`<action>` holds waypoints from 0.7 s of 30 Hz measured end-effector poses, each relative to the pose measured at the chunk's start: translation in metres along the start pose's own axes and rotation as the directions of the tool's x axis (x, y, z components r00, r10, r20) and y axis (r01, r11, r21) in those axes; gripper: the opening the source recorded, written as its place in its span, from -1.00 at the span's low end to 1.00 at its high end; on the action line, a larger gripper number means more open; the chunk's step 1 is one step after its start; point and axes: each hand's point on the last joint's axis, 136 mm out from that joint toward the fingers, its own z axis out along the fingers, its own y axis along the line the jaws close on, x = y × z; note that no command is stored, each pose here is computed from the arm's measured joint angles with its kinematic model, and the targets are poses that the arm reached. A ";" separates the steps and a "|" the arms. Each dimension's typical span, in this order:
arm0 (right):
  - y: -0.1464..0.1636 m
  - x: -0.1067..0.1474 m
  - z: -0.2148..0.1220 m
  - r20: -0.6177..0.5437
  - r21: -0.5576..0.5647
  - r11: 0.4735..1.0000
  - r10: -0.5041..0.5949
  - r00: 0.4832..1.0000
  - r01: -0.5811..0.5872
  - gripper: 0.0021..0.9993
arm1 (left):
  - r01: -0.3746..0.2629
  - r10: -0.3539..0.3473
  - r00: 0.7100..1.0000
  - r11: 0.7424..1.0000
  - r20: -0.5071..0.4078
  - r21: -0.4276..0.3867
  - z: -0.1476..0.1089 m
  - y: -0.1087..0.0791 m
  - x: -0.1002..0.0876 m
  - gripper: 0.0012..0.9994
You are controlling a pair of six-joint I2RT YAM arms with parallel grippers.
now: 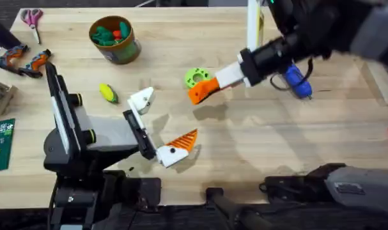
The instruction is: Pick up the gripper from the table and insert it into the empty holder that is missing its gripper. Then pick up a screw, insert it into the mounting hole, and use the screwdriver to tighten it. Finally, clean up the table by picking up the vegetable and placing it into the bucket.
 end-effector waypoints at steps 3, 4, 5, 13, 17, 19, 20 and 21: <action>0.001 0.008 0.004 0.081 -0.033 0.999 -0.004 0.997 0.006 -0.98 | -0.003 0.003 1.000 1.000 0.000 0.001 0.000 0.000 0.000 0.97; 0.001 0.009 0.005 0.107 -0.048 0.999 -0.004 0.994 0.010 -0.98 | -0.003 0.003 1.000 1.000 0.000 0.001 0.000 0.000 0.000 0.97; 0.003 0.010 0.007 0.140 -0.073 0.997 -0.014 0.990 0.024 -0.98 | -0.003 0.003 1.000 1.000 0.000 0.002 0.000 0.000 0.000 0.97; 0.011 0.010 0.026 0.176 -0.318 0.948 0.071 0.982 -0.011 -0.99 | 0.001 -0.001 1.000 1.000 0.000 0.031 0.000 -0.005 0.000 0.97; 0.013 0.013 0.037 0.103 -0.398 0.914 0.127 0.987 -0.076 -0.99 | 0.003 -0.003 1.000 0.999 0.000 0.046 0.000 -0.008 0.001 0.97; 0.015 0.015 0.042 0.064 -0.437 0.894 0.144 0.988 -0.102 -0.99 | 0.003 -0.003 1.000 0.999 0.000 0.048 0.000 -0.008 0.001 0.97; 0.016 0.015 0.043 0.049 -0.455 0.884 0.148 0.988 -0.109 -0.99 | 0.003 -0.003 1.000 0.999 0.000 0.049 0.000 -0.008 0.001 0.97; 0.017 0.015 0.044 0.037 -0.469 0.875 0.152 0.988 -0.117 -0.99 | 0.003 -0.003 1.000 0.999 0.000 0.049 0.000 -0.008 0.001 0.97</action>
